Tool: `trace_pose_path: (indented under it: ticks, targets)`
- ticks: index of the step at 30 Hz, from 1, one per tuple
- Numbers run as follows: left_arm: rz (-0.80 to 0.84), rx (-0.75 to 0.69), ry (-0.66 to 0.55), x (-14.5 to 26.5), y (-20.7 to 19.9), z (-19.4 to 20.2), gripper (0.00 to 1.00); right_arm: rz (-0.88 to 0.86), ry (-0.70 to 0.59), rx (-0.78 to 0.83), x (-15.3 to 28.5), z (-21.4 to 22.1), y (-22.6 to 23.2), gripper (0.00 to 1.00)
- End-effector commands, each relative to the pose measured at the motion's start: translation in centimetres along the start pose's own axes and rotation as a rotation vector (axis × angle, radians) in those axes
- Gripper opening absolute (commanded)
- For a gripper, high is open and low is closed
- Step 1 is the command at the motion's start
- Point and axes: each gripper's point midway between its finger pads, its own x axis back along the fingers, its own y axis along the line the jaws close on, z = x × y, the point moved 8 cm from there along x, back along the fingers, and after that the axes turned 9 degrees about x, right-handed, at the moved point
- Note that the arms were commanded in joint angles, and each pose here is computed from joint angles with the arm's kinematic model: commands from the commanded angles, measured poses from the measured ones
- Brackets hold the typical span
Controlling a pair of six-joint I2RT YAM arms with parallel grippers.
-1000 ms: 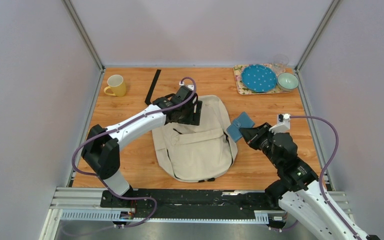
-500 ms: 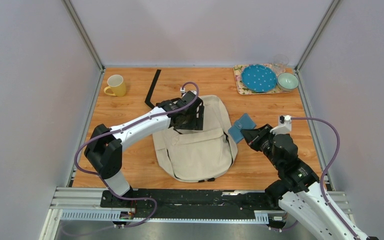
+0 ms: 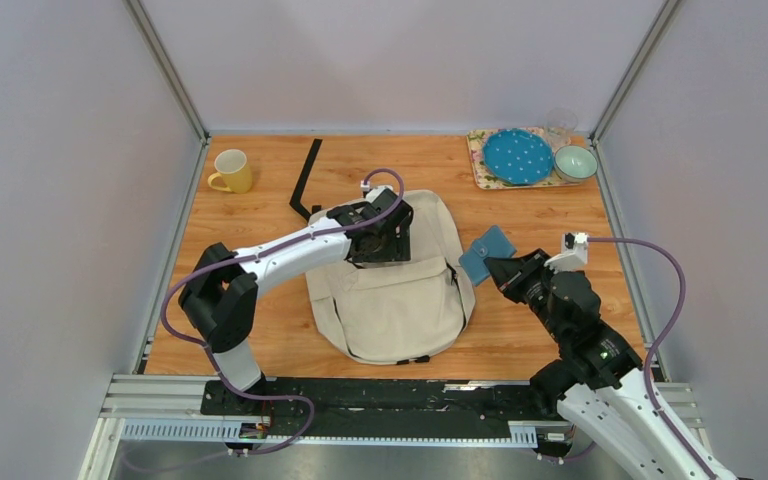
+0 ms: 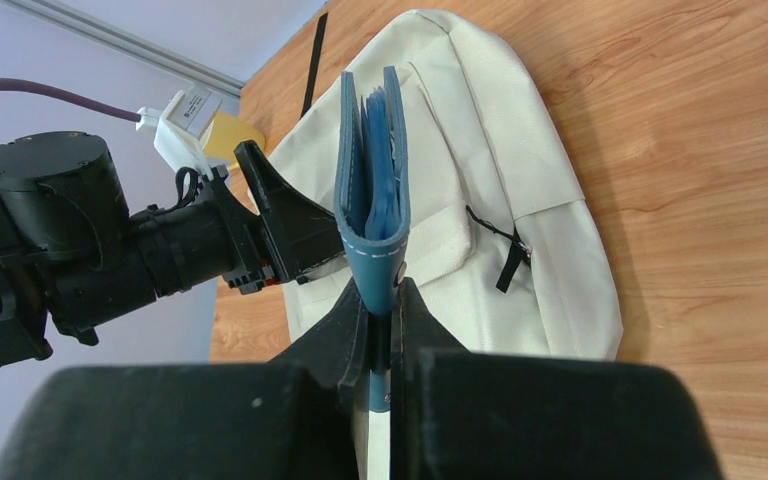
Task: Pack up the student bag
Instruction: Place the personal item in the student bag.
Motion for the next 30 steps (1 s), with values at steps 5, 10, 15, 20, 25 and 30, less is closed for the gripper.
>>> trace_pose_path:
  ticks: [5, 10, 15, 20, 25, 30]
  targets:
    - [-0.034, -0.045, -0.006, -2.5, 0.3, 0.7, 0.78, 0.003, -0.055, -0.01, 0.2, -0.8, 0.2, 0.0]
    - [0.005, -0.049, -0.004, -2.7, 0.3, 1.0, 0.46, 0.013, -0.055, -0.008, 0.1, -0.7, 0.0, 0.0]
    - [0.007, -0.059, -0.025, -2.4, 0.4, 0.6, 0.08, 0.012, -0.052, -0.008, 0.0, -0.7, 0.0, 0.0]
    - [0.007, -0.073, -0.063, -1.5, 0.3, -0.2, 0.0, -0.008, -0.021, -0.003, -0.3, -0.2, 0.2, 0.0]
    - [0.081, -0.047, -0.112, 0.4, -0.3, -1.7, 0.0, -0.085, 0.063, -0.029, -1.2, 1.1, 0.9, 0.0]
    - [0.201, -0.009, -0.143, 2.7, -1.0, -3.0, 0.0, -0.232, 0.161, -0.11, -2.0, 2.5, 2.3, 0.0]
